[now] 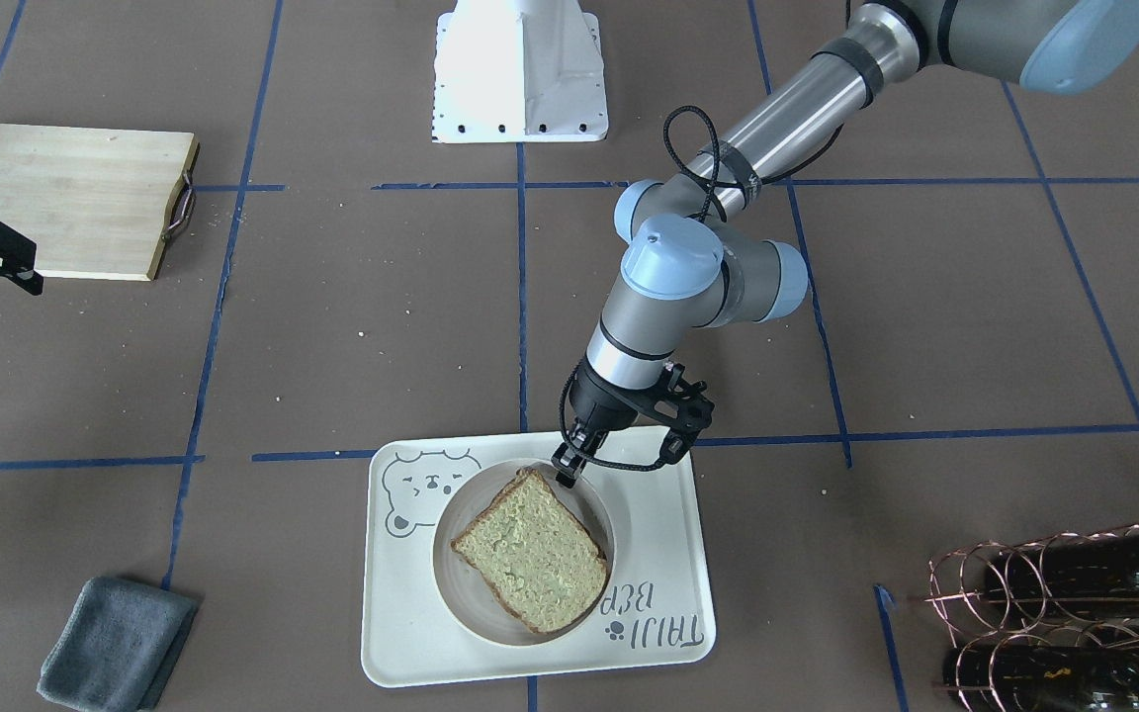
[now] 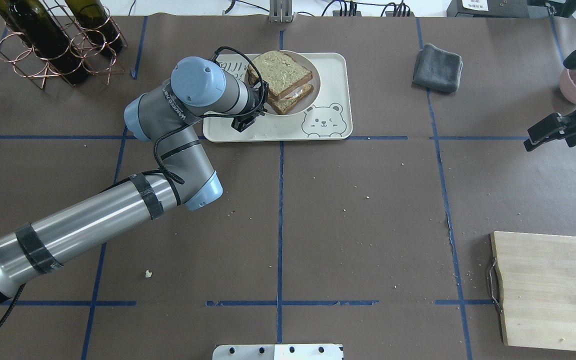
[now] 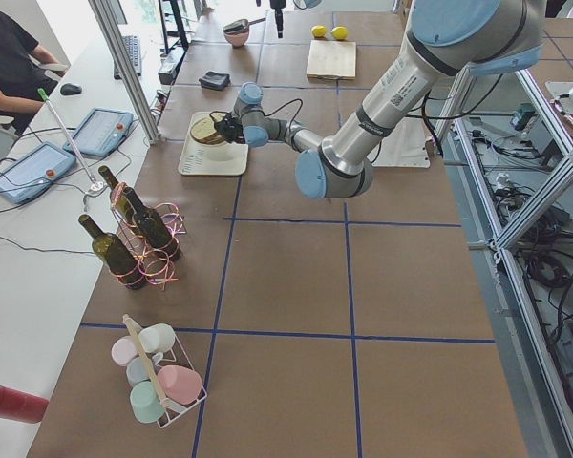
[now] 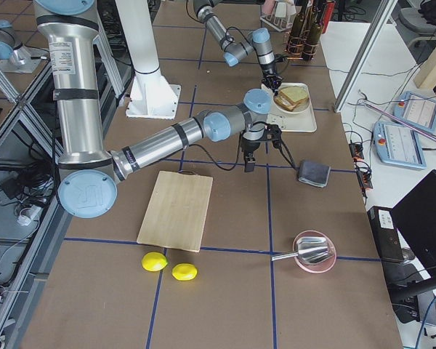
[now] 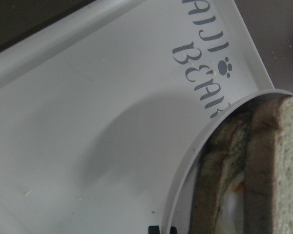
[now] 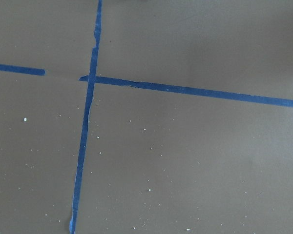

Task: Make sandwich and place on tray
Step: 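Lift the plate with the left gripper and move it onto the tray, then release the plate with the left gripper and withdraw the arm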

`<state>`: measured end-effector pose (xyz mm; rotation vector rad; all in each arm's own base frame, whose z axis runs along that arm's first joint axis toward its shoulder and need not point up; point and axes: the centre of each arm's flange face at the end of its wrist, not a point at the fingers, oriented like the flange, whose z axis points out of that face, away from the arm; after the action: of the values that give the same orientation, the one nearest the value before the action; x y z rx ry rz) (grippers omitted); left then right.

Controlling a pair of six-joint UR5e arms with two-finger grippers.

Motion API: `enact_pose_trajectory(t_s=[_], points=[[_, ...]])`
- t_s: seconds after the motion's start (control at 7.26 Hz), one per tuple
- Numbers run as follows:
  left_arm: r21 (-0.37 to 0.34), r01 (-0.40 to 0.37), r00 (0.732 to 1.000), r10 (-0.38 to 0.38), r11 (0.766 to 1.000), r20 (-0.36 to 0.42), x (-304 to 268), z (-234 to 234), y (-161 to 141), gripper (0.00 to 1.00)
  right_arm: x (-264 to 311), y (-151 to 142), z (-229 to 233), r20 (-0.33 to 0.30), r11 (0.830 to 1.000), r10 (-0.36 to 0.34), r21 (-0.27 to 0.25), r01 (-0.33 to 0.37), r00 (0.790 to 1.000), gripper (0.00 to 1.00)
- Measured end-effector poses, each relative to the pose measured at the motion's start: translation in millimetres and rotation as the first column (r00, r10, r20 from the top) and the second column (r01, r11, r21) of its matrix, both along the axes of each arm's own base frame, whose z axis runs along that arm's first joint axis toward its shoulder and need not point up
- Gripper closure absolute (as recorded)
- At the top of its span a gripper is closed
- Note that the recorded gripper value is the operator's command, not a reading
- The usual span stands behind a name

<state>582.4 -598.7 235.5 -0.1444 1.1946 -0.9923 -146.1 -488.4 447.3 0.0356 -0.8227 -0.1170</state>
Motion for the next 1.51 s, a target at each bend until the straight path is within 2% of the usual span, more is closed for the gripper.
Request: enact_pose_trajectory(t_s=[0.14, 0.55, 0.96, 1.24, 1.38, 1.51], points=[[0.001, -0.003, 1.0, 0.003, 1.0, 0.003, 3, 2, 2, 0.01, 0, 0, 0, 0.0, 1.0, 0.0, 0.001, 0.0, 1.0, 0.0], [0.05, -0.008, 1.0, 0.006, 0.999, 0.031, 5, 8, 9, 0.0, -1, -3, 0, -0.002, 1.0, 0.004, -0.003, -0.004, 1.0, 0.0], [0.201, -0.05, 0.997, 0.037, 0.978, 0.067, -62, 27, 21, 0.0, 1, -7, -4, -0.001, 1.0, 0.013, 0.003, -0.013, 1.0, 0.0], [0.324, -0.123, 0.981, 0.066, 0.938, 0.181, -127, 31, 42, 0.0, 19, -13, 0, -0.005, 0.999, 0.045, -0.002, -0.045, 0.999, 0.0], [0.375, -0.178, 0.961, 0.079, 0.91, 0.265, -165, 28, 51, 0.0, 34, -19, 10, -0.011, 0.998, 0.067, -0.013, -0.068, 0.998, 0.0], [0.422, -0.276, 0.918, 0.106, 0.864, 0.383, -208, 33, 57, 0.0, 51, -26, 25, -0.02, 0.997, 0.071, -0.01, -0.071, 0.997, 0.0]])
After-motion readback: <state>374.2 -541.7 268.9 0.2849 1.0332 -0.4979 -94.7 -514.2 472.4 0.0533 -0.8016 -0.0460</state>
